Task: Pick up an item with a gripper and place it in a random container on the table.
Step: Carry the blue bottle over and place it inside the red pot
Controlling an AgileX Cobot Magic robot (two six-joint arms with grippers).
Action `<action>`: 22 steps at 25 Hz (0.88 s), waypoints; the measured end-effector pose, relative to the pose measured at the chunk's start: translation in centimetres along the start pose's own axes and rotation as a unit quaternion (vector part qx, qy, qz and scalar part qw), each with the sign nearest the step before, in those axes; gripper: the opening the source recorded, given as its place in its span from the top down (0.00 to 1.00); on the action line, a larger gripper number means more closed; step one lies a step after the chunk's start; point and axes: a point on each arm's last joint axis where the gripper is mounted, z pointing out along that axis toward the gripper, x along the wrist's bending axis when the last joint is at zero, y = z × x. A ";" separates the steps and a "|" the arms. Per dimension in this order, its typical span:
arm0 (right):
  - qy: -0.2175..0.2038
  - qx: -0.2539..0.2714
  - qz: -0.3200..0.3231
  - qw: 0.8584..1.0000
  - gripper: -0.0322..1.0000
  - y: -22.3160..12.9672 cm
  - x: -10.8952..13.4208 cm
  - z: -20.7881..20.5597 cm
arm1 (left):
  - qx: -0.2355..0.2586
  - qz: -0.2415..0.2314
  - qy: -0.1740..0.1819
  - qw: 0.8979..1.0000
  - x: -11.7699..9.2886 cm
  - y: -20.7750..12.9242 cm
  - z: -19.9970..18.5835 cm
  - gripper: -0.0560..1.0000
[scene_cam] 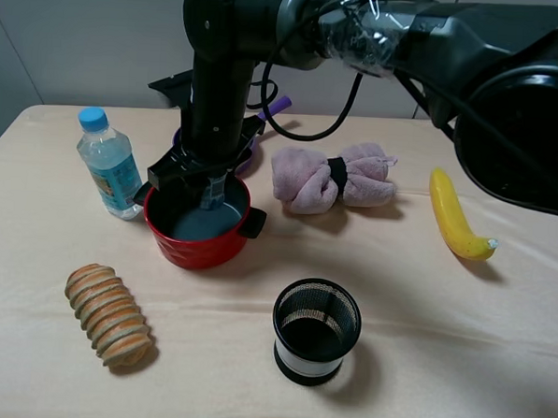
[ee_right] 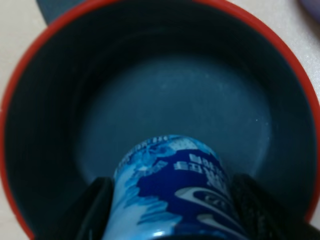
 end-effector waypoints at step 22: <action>-0.002 0.000 0.002 1.000 0.61 0.1 -0.2 1.8 | 0.000 0.000 0.000 1.000 0.0 0.0 0.0 0.03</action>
